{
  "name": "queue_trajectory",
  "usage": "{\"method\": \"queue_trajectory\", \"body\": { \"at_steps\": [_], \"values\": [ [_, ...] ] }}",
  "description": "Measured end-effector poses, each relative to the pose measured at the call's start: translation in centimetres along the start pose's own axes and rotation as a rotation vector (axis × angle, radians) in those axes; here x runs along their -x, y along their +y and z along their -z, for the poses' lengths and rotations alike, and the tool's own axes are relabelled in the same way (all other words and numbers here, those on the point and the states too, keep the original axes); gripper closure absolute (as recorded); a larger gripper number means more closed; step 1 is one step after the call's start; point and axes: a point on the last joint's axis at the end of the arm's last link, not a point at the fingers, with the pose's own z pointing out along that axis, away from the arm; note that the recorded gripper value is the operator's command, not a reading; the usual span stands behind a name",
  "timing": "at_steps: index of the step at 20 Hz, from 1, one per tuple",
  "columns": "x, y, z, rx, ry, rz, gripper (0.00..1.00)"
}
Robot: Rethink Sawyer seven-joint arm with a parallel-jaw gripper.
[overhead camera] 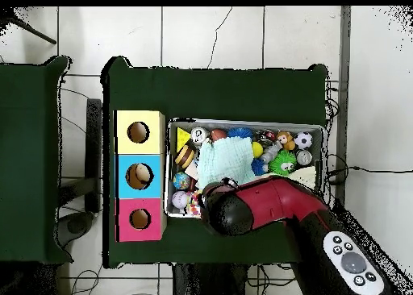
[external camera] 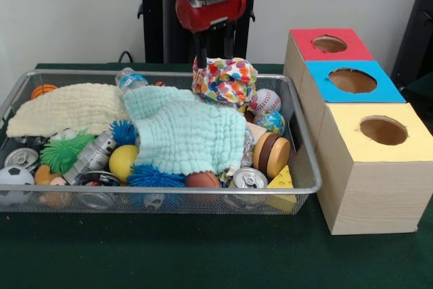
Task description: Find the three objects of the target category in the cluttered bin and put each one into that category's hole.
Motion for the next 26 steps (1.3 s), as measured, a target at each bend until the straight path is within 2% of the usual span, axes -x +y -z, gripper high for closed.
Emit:
{"method": "queue_trajectory", "body": {
  "at_steps": [7, 26],
  "values": [
    [-0.5, 0.1, -1.2, 0.004, -0.018, 0.006, 0.0],
    [-1.6, -1.3, -1.3, 0.008, -0.019, -0.032, 0.0]
  ]
}}
